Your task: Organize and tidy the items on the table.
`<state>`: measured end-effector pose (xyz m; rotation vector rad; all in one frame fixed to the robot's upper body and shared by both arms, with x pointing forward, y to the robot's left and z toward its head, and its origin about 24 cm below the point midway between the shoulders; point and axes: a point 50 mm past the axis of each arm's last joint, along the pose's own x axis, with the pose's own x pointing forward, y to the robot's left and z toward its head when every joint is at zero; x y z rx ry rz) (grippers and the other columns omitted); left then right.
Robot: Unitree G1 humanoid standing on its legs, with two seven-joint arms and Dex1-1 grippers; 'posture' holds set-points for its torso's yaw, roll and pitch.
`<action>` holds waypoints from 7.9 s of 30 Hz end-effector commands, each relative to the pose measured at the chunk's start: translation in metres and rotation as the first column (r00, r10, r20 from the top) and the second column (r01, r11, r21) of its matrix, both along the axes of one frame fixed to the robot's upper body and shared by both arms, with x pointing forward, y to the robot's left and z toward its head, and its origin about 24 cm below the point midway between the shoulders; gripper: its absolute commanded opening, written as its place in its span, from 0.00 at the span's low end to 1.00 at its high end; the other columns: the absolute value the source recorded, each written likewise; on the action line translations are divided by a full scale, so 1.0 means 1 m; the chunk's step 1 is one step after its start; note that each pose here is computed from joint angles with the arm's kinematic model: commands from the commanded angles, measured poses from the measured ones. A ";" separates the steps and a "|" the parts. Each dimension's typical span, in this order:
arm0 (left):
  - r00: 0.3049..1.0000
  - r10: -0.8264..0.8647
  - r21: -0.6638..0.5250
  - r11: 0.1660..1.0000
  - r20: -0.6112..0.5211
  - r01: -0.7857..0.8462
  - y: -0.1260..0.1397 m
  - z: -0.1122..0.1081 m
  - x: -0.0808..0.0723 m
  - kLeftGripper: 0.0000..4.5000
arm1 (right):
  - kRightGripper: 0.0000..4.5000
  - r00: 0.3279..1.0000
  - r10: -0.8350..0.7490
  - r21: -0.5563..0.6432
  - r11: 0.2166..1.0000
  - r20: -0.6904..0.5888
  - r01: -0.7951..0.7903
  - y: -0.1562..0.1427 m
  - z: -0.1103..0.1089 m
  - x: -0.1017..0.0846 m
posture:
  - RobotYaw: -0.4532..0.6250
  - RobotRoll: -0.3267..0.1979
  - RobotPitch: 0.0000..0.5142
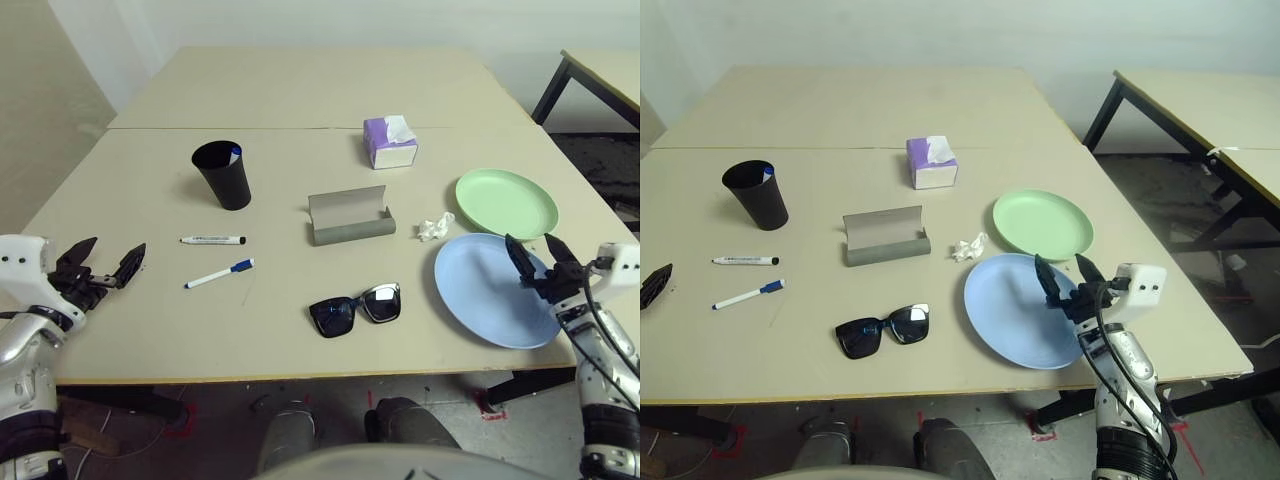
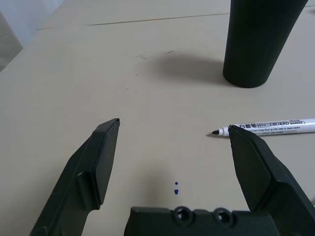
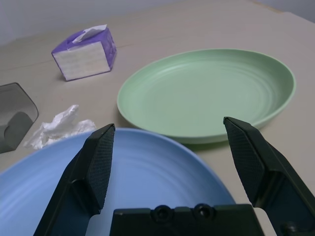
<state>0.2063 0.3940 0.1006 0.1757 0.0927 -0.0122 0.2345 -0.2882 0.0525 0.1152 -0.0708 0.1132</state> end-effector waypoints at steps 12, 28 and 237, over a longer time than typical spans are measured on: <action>1.000 -0.006 -0.028 1.000 0.007 0.006 0.004 -0.007 0.000 0.99 | 1.00 1.000 -0.003 -0.014 1.000 -0.013 0.002 -0.008 0.002 -0.002 | 0.41 0.62 0.16; 0.999 -0.017 -0.040 0.999 -0.029 0.016 0.006 -0.023 -0.005 0.99 | 1.00 1.000 -0.027 -0.059 0.998 -0.014 0.026 -0.027 0.012 -0.007 | 0.38 0.62 0.17; 0.449 -0.884 -0.016 0.455 -0.129 0.891 -0.119 0.001 0.015 1.00 | 0.99 0.749 0.004 0.146 0.981 -0.662 0.124 -0.073 0.148 0.089 | 0.35 0.62 0.28</action>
